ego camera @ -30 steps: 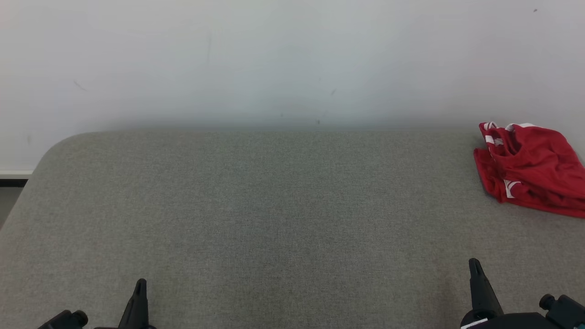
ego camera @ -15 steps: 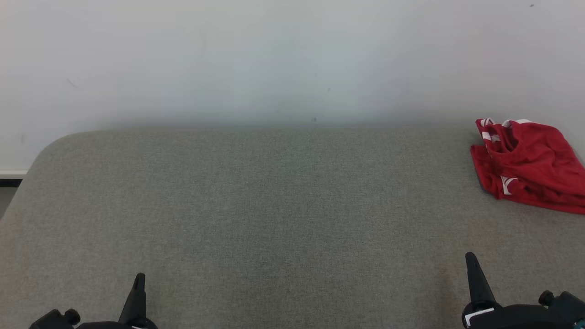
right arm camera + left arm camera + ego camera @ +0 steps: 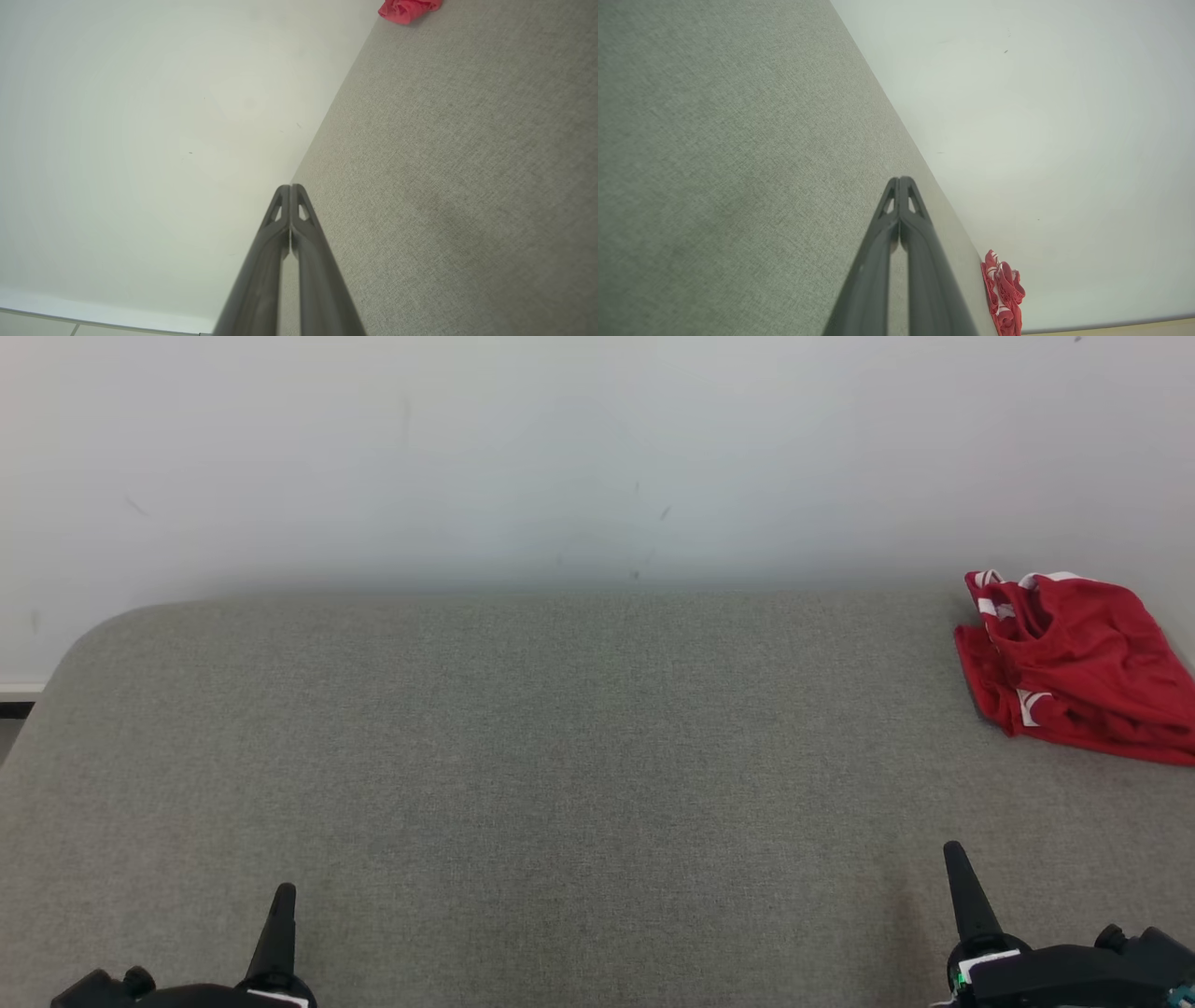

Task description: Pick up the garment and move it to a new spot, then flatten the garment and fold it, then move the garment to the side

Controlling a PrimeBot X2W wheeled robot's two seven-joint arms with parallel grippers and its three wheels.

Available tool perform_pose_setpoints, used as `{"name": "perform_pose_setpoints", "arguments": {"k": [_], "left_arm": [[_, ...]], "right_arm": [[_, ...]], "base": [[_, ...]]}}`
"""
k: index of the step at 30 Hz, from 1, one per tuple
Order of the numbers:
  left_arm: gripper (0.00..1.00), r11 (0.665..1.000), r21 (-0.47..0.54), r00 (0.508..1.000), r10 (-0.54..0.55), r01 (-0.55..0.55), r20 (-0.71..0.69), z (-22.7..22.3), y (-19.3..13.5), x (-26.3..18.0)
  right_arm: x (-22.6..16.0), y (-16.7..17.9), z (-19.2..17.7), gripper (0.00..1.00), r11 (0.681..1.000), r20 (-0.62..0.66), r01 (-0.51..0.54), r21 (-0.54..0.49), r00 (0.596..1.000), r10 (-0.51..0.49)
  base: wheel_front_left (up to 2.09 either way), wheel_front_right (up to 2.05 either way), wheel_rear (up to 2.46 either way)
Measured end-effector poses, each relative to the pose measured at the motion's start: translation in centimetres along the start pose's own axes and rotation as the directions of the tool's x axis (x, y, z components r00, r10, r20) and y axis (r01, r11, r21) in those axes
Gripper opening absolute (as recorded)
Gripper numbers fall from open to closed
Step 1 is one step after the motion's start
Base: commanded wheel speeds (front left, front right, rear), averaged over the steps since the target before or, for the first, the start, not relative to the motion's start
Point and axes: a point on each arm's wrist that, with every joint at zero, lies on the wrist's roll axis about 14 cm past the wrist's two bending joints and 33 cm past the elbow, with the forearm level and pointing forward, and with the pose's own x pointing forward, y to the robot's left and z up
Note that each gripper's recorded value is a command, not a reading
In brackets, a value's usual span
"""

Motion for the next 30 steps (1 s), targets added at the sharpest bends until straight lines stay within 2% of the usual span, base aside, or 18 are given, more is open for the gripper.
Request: {"name": "perform_pose_setpoints", "arguments": {"k": [13, 30], "left_arm": [[0.00, 0.991, -0.129, 1.000, -0.019, 0.019, 0.000, -0.1, -0.3, 0.6], [0.00, 0.959, -0.279, 0.999, -0.048, 0.048, 0.008, -0.1, -0.8, 1.3]], "right_arm": [[0.5, 0.1, 0.1, 0.00, 0.992, -0.002, -0.004, 0.130, 1.000, 0.004], [1.0, 0.2, 0.3, 0.00, 0.961, 0.001, -0.011, 0.275, 1.000, 0.011]], "base": [[0.00, 0.00, 0.00], [0.00, 0.00, 0.00]]}}
